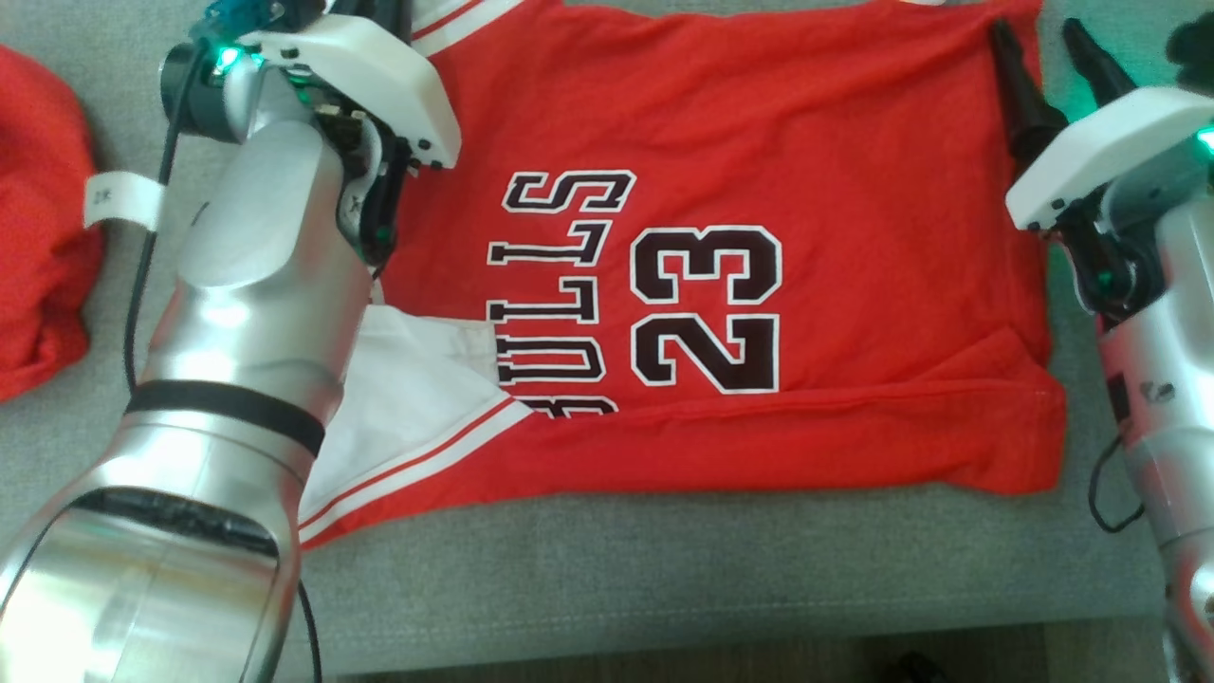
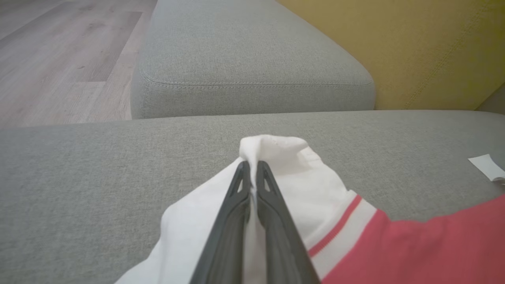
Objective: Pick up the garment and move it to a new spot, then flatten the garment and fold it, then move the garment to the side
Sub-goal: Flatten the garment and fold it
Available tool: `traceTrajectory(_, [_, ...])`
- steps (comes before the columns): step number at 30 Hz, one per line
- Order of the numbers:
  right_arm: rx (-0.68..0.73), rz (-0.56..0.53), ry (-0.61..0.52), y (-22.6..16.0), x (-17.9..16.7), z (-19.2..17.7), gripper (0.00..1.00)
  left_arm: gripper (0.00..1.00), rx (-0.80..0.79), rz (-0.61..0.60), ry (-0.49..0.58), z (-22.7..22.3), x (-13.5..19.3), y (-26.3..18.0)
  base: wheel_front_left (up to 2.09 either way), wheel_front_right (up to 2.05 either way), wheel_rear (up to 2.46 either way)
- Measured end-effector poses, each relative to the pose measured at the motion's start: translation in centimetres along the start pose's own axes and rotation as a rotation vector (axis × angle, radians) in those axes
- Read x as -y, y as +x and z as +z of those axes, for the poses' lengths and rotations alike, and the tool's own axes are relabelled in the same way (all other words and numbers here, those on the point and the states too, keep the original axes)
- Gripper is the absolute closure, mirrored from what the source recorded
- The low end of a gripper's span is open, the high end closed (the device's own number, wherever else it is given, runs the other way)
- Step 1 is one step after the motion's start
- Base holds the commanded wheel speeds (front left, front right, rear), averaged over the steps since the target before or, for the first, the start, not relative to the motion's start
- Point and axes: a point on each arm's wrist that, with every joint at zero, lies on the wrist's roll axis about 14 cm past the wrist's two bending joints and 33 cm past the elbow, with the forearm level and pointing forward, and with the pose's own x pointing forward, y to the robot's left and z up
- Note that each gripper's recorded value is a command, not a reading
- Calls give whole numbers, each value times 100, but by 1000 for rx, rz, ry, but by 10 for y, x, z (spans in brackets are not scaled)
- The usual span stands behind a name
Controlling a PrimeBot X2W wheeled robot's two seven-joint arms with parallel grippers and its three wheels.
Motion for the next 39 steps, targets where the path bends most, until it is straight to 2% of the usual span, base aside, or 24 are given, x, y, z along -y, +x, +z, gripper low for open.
traceTrajectory(3, [-14, 5, -11, 6, -1, -2, 0, 100, 3, -7, 0, -1, 3, 0, 0, 0, 0])
traceTrajectory(4, [-17, 3, -13, 7, 1, -1, 7, 100, 5, -7, -3, -1, 4, 0, 0, 0, 0])
traceTrajectory(5, [-17, 1, -13, 8, 2, -1, 27, 100, 4, -6, -6, -3, 5, 0, 0, 0, 0])
traceTrajectory(6, [-20, -1, -14, 9, 3, 0, 33, 100, 1, -8, -5, -4, 6, 0, 0, 0, 0])
traceTrajectory(7, [-20, -2, -16, 10, 4, 0, 44, 100, -3, -8, -6, -6, 7, 0, 0, 0, 0])
traceTrajectory(8, [-21, 0, -13, 12, 4, 0, 69, 100, -4, -8, -6, -7, 7, 0, 0, 0, 0])
traceTrajectory(9, [-16, 2, -10, 13, 3, 0, 100, 100, -2, -4, -6, -7, 7, 1, 0, 0, 0])
traceTrajectory(16, [61, 17, -10, 13, 1, 14, 100, 100, 97, 0, -20, 21, 11, 2, 0, 0, 0])
traceTrajectory(27, [252, 53, -27, -8, -2, 62, 100, 100, 245, 17, -30, 51, 10, -31, 0, 0, 0])
traceTrajectory(32, [277, 70, -26, -30, -4, 53, 100, 100, 321, 17, -40, 64, 15, -59, 0, 0, 0])
traceTrajectory(39, [268, 88, 1, -59, -9, 30, 100, 100, 325, 21, -54, 47, 23, -103, 0, 0, 0])
